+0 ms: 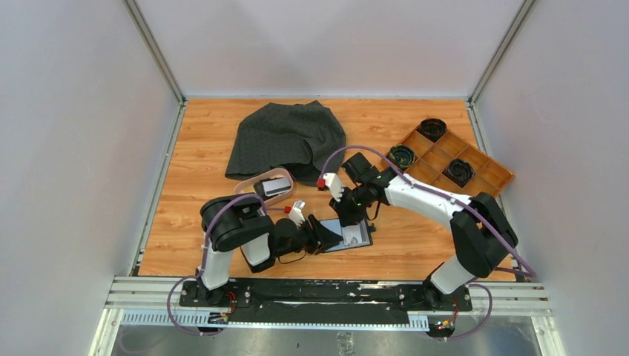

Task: Put the credit cards into the card holder
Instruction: Insert the credit card into the card holder.

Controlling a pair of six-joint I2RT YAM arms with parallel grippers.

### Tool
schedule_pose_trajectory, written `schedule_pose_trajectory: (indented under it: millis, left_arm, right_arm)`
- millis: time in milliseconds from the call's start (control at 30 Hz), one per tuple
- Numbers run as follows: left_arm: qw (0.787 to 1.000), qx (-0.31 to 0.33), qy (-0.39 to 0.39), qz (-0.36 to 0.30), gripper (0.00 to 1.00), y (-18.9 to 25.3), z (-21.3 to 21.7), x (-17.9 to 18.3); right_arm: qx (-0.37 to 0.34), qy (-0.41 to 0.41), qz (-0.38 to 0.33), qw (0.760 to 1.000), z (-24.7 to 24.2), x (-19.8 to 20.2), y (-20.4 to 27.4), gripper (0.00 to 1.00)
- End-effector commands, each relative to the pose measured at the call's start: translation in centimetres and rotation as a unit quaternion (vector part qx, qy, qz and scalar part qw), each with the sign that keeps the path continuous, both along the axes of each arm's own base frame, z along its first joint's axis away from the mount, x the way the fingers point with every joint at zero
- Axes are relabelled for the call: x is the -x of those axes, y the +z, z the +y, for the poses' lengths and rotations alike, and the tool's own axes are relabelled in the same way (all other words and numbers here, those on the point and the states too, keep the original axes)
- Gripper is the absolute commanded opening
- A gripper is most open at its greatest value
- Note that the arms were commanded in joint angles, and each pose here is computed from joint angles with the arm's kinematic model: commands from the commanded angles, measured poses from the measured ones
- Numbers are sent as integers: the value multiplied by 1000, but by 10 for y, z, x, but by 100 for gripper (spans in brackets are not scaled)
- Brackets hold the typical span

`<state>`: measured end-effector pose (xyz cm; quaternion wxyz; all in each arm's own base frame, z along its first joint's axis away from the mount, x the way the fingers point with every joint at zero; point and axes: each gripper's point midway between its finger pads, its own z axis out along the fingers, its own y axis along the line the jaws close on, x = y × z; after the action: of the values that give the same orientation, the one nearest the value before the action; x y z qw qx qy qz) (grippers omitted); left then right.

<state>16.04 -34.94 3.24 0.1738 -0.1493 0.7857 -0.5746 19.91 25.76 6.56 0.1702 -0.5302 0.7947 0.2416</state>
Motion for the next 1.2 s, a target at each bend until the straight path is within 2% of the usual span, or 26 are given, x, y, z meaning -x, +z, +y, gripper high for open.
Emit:
schedule_pose_trajectory:
  millis: [0, 200, 333, 500, 700, 733, 900, 967, 1167]
  left_arm:
    - [1000, -15, 1, -28, 42, 4, 5, -3]
    - [997, -47, -6, -59, 42, 13, 8, -5]
    - [991, -99, -13, -90, 42, 19, 15, -8]
    - [972, -174, -3, -157, 42, 41, 38, -16]
    - [938, -252, 0, -237, 45, 97, 65, -27]
    - [933, -264, -2, -246, 54, 103, 69, -28]
    - [908, -310, -12, -281, 78, 120, 86, -32]
    - [907, -308, -8, -287, 98, 123, 91, -34]
    - [915, -291, 21, -279, 100, 120, 106, -42]
  right_arm:
    - [-47, 72, 26, 996, -19, 9, 26, 19]
    - [-92, 51, 7, 994, -43, -7, 45, 19]
    - [-116, 47, -3, 992, -48, -9, 55, 19]
    - [-131, 62, -22, 989, -49, -7, 64, 19]
    - [-143, 64, -42, 987, -51, -7, 74, 19]
    - [-144, 63, -45, 986, -52, -8, 76, 19]
    - [-146, 57, -64, 986, -59, -10, 82, 19]
    - [-147, 56, -71, 985, -62, -10, 82, 19]
    - [-142, 73, -93, 983, -70, -6, 76, 20]
